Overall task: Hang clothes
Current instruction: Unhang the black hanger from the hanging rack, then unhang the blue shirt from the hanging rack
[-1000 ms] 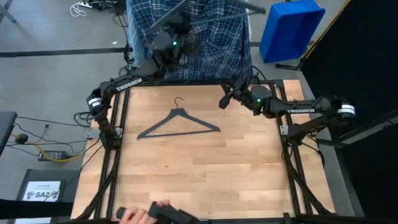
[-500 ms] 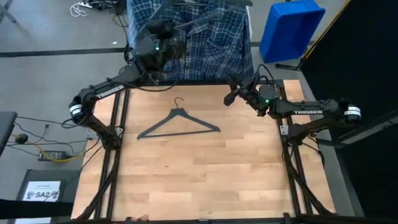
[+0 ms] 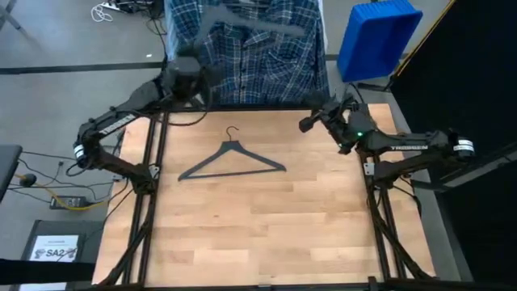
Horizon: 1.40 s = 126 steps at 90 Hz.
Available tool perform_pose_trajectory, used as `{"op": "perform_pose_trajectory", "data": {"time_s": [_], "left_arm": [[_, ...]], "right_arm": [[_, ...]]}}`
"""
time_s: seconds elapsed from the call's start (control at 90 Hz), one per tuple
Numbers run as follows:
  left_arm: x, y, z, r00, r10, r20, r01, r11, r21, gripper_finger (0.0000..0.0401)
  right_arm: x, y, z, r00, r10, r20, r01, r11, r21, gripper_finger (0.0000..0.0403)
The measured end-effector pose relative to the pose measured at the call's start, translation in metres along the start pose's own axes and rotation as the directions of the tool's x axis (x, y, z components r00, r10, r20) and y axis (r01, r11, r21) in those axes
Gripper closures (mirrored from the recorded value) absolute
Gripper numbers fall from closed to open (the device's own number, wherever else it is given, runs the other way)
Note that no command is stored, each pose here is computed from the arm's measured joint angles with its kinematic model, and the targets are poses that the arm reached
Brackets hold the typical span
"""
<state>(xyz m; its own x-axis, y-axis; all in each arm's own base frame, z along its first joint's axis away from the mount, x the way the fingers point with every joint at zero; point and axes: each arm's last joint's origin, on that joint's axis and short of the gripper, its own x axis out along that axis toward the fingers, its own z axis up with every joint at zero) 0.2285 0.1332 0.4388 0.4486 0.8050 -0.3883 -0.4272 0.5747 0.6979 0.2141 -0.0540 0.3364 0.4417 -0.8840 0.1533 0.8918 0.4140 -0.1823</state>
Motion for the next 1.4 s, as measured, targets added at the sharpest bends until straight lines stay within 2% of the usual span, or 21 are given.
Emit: {"op": "perform_pose_trajectory", "data": {"time_s": [0.056,0.222,0.344,0.411,0.489,0.556,0.622,0.833,0.967,1.111,1.2,1.256,1.311,1.4], "left_arm": [[0.002,-0.012,-0.006,0.997,-0.069,-0.026,0.069,0.997,-0.018,0.0401],[0.011,-0.070,-0.021,0.964,-0.240,-0.114,0.249,0.966,0.074,0.0401],[0.015,-0.104,-0.039,0.927,-0.331,-0.175,0.345,0.937,0.050,0.0401],[0.021,-0.123,-0.052,0.874,-0.446,-0.192,0.458,0.889,0.020,0.0401],[0.029,-0.146,-0.072,0.769,-0.605,-0.208,0.609,0.792,-0.051,0.0401],[0.034,-0.165,-0.087,0.695,-0.691,-0.200,0.685,0.721,-0.109,0.0401],[0.038,-0.181,-0.104,0.659,-0.724,-0.202,0.710,0.688,-0.150,0.0401],[0.046,-0.218,-0.152,0.613,-0.754,-0.236,0.713,0.656,-0.248,0.0401],[0.042,-0.232,-0.176,0.525,-0.805,-0.277,0.730,0.593,-0.340,0.0384],[0.038,-0.234,-0.186,0.479,-0.807,-0.345,0.738,0.583,-0.339,0.0328],[0.037,-0.231,-0.182,0.462,-0.815,-0.351,0.752,0.569,-0.333,0.0284],[0.037,-0.227,-0.176,0.460,-0.808,-0.367,0.750,0.575,-0.326,0.0258],[0.035,-0.217,-0.166,0.495,-0.763,-0.416,0.731,0.624,-0.276,0.0235],[0.029,-0.188,-0.141,0.603,-0.595,-0.532,0.636,0.761,-0.130,0.0206]], "right_arm": [[-0.005,-0.005,0.005,1.000,-0.023,0.002,0.023,1.000,-0.004,0.0351],[-0.018,-0.018,0.017,0.997,-0.070,0.007,0.070,0.997,-0.014,0.0351],[-0.024,-0.025,0.022,0.997,-0.083,0.008,0.083,0.997,0.012,0.0351],[-0.027,-0.025,0.023,0.997,-0.075,0.011,0.074,0.997,0.023,0.0351],[-0.029,-0.023,0.023,0.998,-0.059,0.013,0.059,0.998,0.036,0.0351],[-0.031,-0.020,0.023,0.999,-0.043,0.011,0.042,0.998,0.040,0.0351],[-0.032,-0.018,0.023,1.000,-0.027,0.011,0.027,0.999,0.040,0.0351],[-0.038,-0.010,0.023,1.000,0.020,0.015,-0.021,0.998,0.055,0.0351],[-0.043,-0.006,0.024,0.998,0.057,0.022,-0.058,0.993,0.099,0.0351],[-0.047,-0.004,0.025,0.997,0.077,0.027,-0.080,0.991,0.107,0.0351],[-0.048,-0.003,0.026,0.996,0.089,0.030,-0.091,0.990,0.111,0.0351],[-0.049,-0.003,0.026,0.995,0.095,0.031,-0.098,0.989,0.110,0.0351],[-0.050,-0.003,0.026,0.995,0.099,0.033,-0.102,0.989,0.105,0.0351],[-0.049,-0.003,0.026,0.995,0.096,0.032,-0.098,0.990,0.102,0.0353]]}}
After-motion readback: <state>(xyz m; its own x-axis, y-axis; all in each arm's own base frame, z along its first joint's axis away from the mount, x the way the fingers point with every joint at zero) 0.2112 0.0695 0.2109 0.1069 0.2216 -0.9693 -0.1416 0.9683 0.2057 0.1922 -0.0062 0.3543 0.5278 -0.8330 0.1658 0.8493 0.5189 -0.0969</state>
